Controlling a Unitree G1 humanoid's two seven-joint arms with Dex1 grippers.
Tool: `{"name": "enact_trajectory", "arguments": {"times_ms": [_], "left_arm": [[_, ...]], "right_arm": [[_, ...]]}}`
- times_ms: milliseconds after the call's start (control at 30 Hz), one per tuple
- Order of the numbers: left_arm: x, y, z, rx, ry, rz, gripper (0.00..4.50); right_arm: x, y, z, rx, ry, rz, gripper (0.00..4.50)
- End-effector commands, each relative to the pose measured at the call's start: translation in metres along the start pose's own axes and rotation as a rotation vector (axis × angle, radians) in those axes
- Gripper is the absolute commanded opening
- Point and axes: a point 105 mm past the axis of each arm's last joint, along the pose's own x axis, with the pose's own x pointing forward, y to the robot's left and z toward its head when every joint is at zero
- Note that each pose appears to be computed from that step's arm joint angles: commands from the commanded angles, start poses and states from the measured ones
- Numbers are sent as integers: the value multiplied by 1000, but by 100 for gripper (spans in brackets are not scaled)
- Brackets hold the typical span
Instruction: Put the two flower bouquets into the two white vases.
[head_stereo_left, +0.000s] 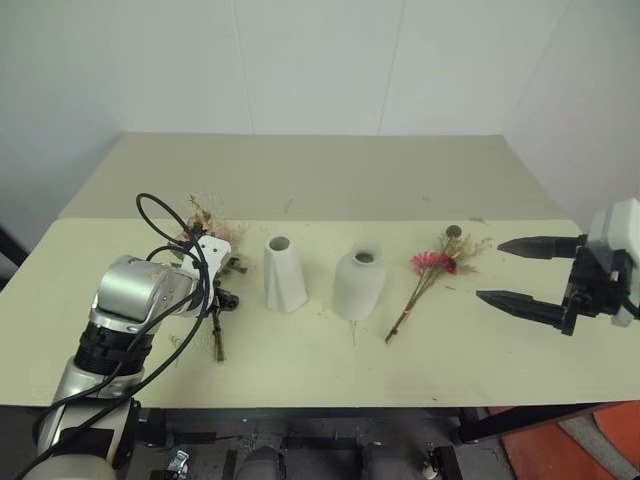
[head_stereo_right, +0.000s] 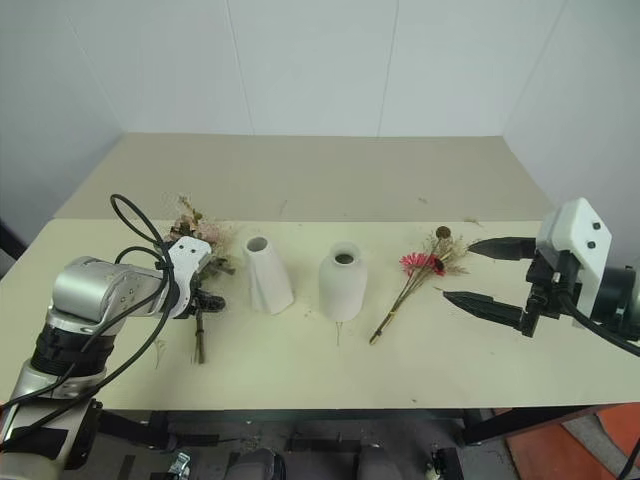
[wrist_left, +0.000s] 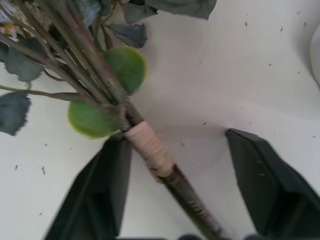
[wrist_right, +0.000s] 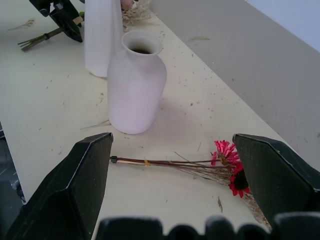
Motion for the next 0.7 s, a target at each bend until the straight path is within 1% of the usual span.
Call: {"name": "enact_trajectory", "arguments": {"times_ms": [33,200,233,367,467,567,633,700], "left_arm": [[-2,17,-1,-23,4,80,180],[-10,34,6,-72,-33,147,26],[-11,37,7,-91,-38,154,11],[-19,57,13,-149,-104,245,11],[-36,73,40,-159,-384,354,11],[-62,79,67,-149,-666,412,11],[-79,74,85,-122,-835,391,11],[-96,65,101,-146,-963,296,11]], "right_arm": [[-7,0,13,-39,-23,-13,450],[-4,2,12,-21,-31,5,450],[-4,3,11,-18,-32,8,450],[-2,4,11,-4,-41,24,450],[-2,5,12,14,-53,44,450],[-1,8,11,22,-63,62,450],[0,8,10,24,-62,61,450],[1,8,9,25,-62,56,450]]}}
